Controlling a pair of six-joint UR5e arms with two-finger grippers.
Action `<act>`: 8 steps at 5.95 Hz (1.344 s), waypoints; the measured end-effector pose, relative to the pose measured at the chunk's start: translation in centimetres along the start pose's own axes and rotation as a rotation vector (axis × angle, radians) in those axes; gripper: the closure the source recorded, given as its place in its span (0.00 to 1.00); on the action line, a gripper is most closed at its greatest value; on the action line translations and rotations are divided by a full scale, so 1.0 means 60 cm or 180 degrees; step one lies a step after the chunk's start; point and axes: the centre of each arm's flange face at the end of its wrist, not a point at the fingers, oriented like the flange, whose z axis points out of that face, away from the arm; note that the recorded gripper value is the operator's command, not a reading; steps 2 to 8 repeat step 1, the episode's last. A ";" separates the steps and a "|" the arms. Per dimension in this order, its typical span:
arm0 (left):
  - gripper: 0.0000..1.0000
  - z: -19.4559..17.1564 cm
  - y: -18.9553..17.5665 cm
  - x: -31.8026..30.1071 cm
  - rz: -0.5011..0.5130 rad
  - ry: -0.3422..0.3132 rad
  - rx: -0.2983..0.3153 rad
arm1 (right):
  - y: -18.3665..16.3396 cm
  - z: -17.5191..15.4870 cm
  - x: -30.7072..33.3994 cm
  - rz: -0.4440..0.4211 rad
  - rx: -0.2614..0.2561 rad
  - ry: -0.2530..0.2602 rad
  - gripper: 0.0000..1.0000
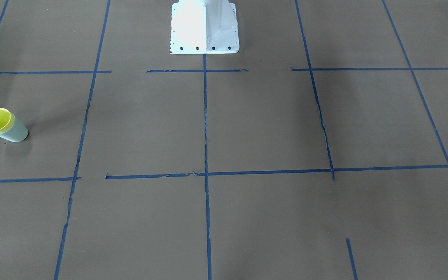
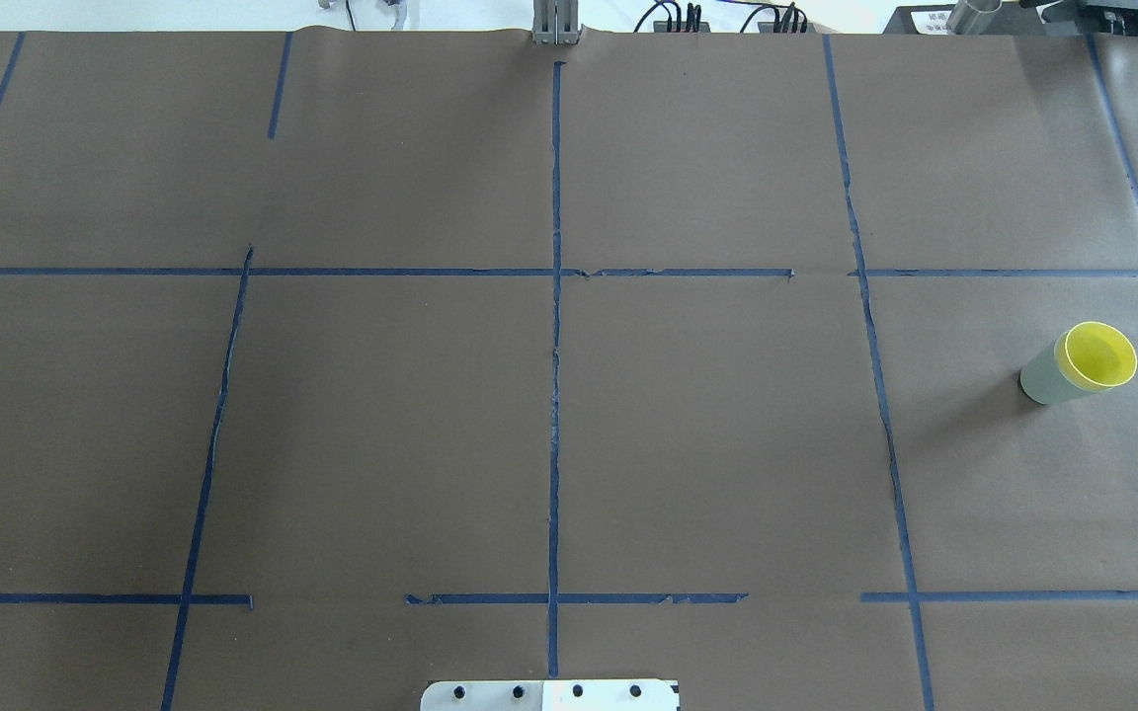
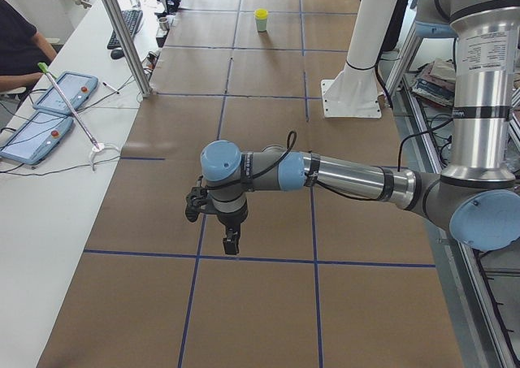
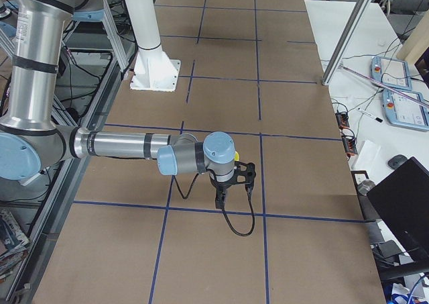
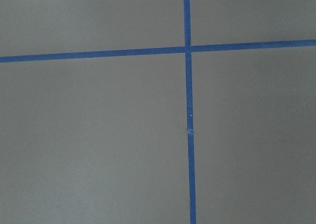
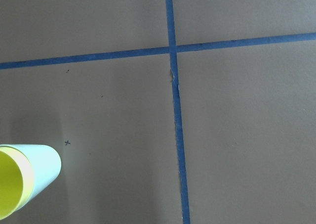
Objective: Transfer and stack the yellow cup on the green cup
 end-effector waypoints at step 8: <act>0.00 -0.011 0.001 0.011 0.0041 -0.0004 0.0043 | 0.001 0.000 0.000 0.0009 -0.0005 -0.0010 0.00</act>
